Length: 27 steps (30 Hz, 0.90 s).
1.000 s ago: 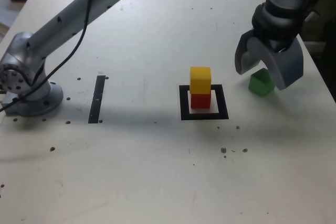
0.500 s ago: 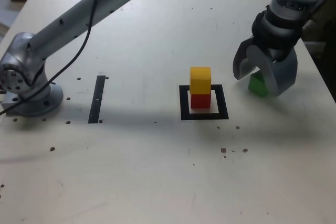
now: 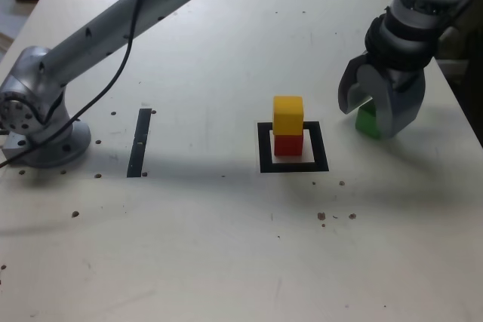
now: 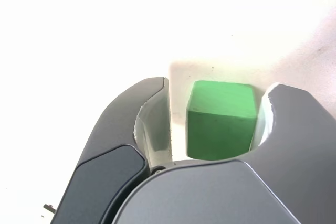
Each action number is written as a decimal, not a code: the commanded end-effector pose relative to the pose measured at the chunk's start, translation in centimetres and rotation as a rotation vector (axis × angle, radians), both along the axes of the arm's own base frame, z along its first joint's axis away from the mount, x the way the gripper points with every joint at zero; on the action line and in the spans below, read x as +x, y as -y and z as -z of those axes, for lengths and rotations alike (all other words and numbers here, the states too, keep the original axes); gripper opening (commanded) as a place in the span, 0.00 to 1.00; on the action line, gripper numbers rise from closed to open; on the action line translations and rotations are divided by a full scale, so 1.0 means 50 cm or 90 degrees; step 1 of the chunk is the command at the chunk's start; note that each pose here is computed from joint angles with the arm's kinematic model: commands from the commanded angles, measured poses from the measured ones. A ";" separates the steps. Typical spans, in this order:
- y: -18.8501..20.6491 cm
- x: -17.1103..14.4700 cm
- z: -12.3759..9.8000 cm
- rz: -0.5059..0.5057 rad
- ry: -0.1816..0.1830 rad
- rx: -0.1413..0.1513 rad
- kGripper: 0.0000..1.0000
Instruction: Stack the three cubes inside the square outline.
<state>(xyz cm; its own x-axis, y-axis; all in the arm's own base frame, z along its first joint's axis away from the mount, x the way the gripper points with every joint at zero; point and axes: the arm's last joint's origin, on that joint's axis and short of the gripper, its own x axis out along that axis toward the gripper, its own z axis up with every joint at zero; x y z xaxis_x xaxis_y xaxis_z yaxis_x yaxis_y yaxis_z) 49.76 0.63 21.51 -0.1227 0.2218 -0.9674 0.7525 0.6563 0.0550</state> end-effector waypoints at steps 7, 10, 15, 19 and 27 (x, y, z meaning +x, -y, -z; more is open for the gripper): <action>0.003 -0.001 0.003 0.000 -0.010 -0.006 0.31; 0.003 -0.002 0.004 -0.001 -0.012 -0.007 0.31; 0.003 -0.005 -0.004 -0.003 -0.012 -0.008 0.31; 0.003 -0.014 -0.027 -0.011 -0.003 -0.004 0.31; -0.001 -0.063 -0.125 -0.060 0.049 0.025 0.31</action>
